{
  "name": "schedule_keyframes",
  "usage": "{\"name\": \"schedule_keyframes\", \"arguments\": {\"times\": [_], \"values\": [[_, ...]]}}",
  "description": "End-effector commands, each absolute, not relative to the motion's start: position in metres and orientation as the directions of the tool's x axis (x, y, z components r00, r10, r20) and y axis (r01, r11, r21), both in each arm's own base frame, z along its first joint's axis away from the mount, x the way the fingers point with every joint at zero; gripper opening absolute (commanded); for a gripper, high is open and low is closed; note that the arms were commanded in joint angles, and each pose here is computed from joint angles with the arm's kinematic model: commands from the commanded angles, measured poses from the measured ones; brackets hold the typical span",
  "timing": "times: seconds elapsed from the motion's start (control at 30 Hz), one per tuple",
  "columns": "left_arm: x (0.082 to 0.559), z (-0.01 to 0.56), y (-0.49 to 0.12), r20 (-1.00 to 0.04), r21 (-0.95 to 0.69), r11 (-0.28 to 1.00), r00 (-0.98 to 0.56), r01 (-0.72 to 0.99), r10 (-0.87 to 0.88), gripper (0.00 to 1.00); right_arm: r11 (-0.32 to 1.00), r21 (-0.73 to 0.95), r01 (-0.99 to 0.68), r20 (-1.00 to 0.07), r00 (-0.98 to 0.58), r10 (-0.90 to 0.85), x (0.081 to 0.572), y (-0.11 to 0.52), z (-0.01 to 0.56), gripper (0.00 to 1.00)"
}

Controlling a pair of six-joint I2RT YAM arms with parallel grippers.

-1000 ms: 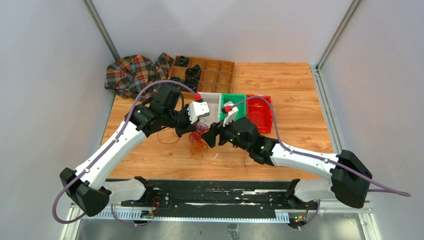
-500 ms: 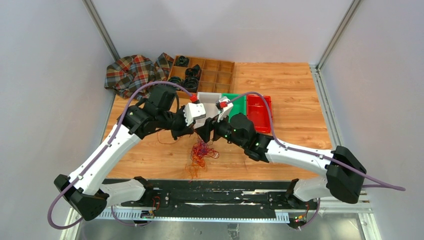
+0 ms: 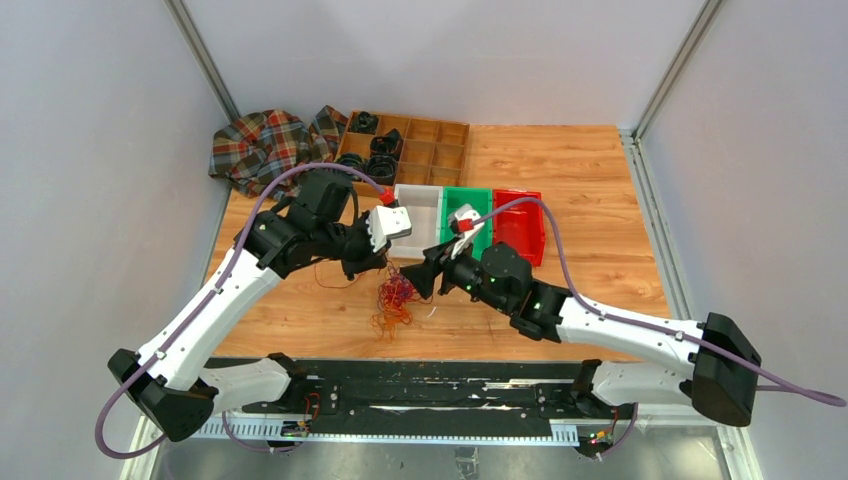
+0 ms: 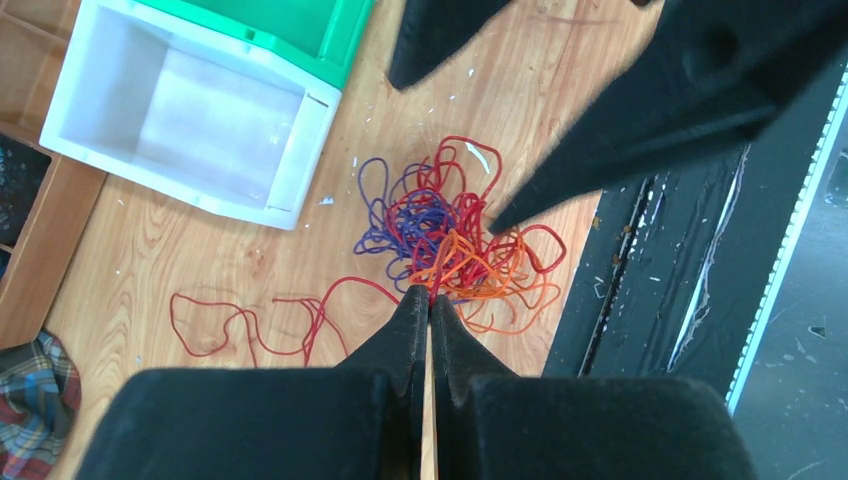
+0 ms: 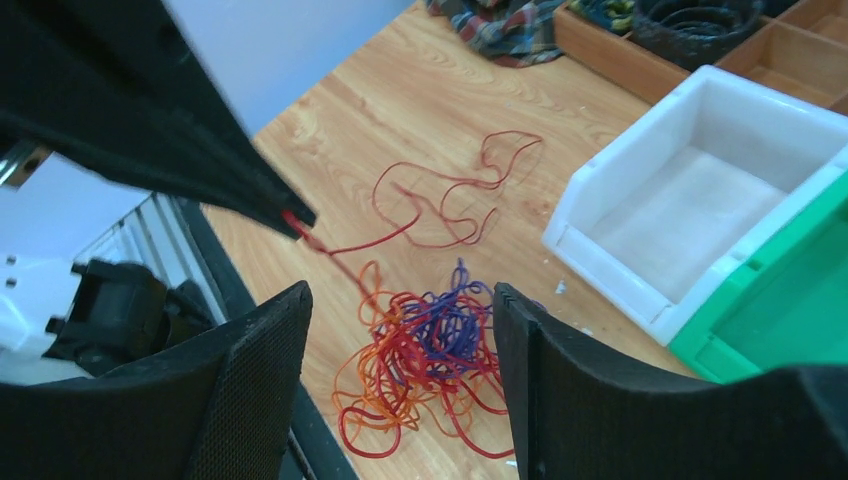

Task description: Untangle the cables

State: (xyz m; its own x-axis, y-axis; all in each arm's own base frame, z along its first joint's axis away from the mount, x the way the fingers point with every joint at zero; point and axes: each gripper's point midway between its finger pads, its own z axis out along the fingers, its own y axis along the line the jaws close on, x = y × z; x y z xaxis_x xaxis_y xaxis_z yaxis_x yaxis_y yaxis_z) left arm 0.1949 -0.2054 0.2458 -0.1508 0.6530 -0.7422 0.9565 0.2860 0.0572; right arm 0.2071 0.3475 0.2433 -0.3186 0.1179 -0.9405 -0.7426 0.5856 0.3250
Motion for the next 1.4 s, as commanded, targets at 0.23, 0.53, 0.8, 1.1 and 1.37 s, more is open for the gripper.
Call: {"name": "schedule_keyframes", "arguments": {"times": [0.23, 0.53, 0.8, 1.1, 1.37], "values": [[0.194, 0.269, -0.211, -0.778, 0.075, 0.288, -0.125, 0.955, 0.616, 0.01, 0.613, 0.188, -0.767, -0.974, -0.227, 0.016, 0.207, 0.377, 0.248, 0.66], [0.185, 0.275, -0.212, -0.777, 0.048, 0.264, -0.13, 0.963, 0.616, 0.01, 0.721, 0.132, -0.68, -0.986, -0.162, 0.027, 0.242, 0.385, 0.251, 0.56], [0.171, 0.296, -0.213, -0.797, 0.016, 0.226, -0.124, 0.974, 0.591, 0.0, 0.748, 0.101, -0.656, -0.99, -0.143, 0.009, 0.253, 0.392, 0.227, 0.47], [0.162, 0.35, -0.211, -0.847, 0.07, 0.229, -0.063, 0.971, 0.527, 0.01, 0.777, 0.097, -0.622, -0.975, -0.217, -0.052, 0.256, 0.38, 0.172, 0.36], [0.17, 0.383, -0.196, -0.849, 0.207, 0.28, 0.03, 0.938, 0.528, 0.0, 0.809, 0.118, -0.576, -0.95, -0.304, -0.078, 0.246, 0.352, 0.12, 0.29]]}}
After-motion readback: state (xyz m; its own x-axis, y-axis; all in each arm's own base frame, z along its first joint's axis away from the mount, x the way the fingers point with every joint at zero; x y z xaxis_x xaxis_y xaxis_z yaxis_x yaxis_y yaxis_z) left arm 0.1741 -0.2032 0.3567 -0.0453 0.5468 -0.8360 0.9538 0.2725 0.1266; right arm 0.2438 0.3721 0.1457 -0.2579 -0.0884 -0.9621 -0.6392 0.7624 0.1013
